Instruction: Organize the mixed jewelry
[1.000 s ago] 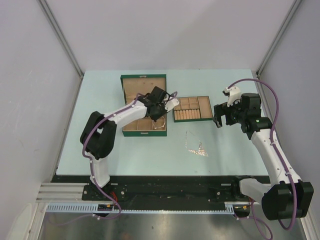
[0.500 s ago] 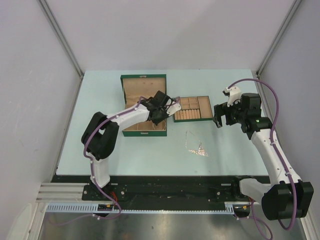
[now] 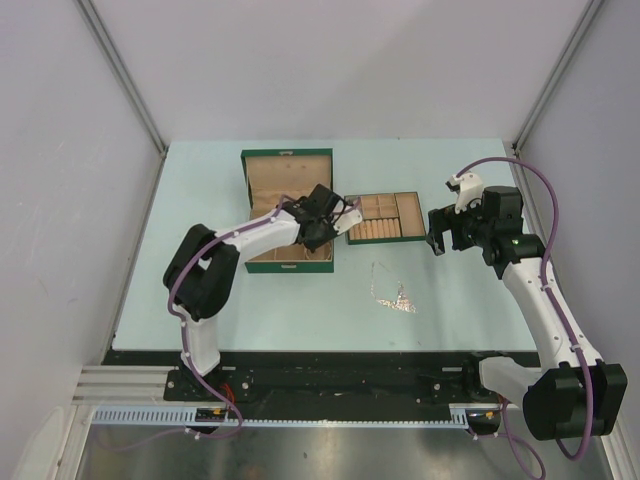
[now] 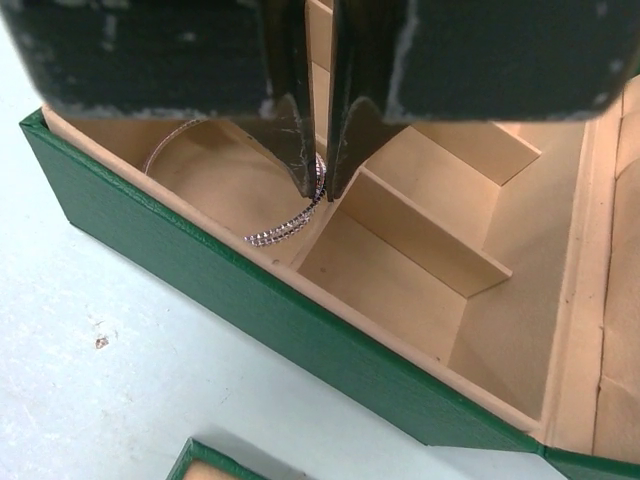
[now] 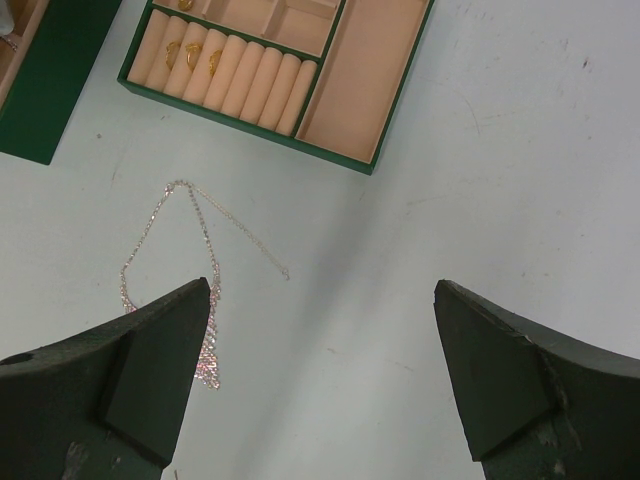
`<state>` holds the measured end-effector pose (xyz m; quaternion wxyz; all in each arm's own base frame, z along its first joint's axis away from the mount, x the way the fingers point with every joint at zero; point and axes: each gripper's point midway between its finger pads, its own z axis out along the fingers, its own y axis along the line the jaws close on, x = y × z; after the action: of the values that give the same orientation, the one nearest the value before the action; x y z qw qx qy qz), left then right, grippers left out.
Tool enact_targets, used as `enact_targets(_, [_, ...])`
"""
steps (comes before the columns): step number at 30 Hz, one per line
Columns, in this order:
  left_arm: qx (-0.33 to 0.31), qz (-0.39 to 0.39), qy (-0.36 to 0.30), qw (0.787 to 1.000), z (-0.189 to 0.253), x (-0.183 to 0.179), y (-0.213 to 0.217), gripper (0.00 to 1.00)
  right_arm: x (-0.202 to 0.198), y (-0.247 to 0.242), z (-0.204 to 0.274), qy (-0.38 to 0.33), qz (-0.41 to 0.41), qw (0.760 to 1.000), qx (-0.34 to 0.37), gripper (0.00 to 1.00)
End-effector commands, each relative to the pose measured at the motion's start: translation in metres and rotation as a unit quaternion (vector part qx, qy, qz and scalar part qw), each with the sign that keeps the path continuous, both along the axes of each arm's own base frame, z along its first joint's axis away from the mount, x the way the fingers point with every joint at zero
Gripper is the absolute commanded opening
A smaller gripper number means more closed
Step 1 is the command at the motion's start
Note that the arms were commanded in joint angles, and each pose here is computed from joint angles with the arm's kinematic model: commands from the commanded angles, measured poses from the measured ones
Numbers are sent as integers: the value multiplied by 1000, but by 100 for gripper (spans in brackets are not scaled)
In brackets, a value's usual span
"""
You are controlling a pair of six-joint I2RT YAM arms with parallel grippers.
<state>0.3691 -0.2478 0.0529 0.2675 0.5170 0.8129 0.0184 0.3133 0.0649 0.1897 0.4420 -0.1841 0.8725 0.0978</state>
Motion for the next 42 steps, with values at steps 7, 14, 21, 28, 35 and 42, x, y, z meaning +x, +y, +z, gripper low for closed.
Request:
enact_targets(7, [14,-14,0,1000,4,-10,0,22,-1,1,5,-10,9,1000,1,100])
enact_targets(14, [7,-11,-14,1000,19,-7,-1,30,-1,1,6,-12,9,1000,1,100])
enact_targets(21, [1,-11,-26,1000,34,-7,1,36,-2,2,7,-13,10,1000,2,100])
enact_targets(28, [-4,-13,-28,1000,39,-8,-1,39,-1,1,7,-12,9,1000,1,100])
enact_targets(35, [-9,-10,-37,999,40,-7,0,39,-1,0,6,-11,7,1000,1,100])
enact_targets(42, [-48,-1,-75,996,74,-5,-3,41,-3,2,6,-10,13,1000,3,100])
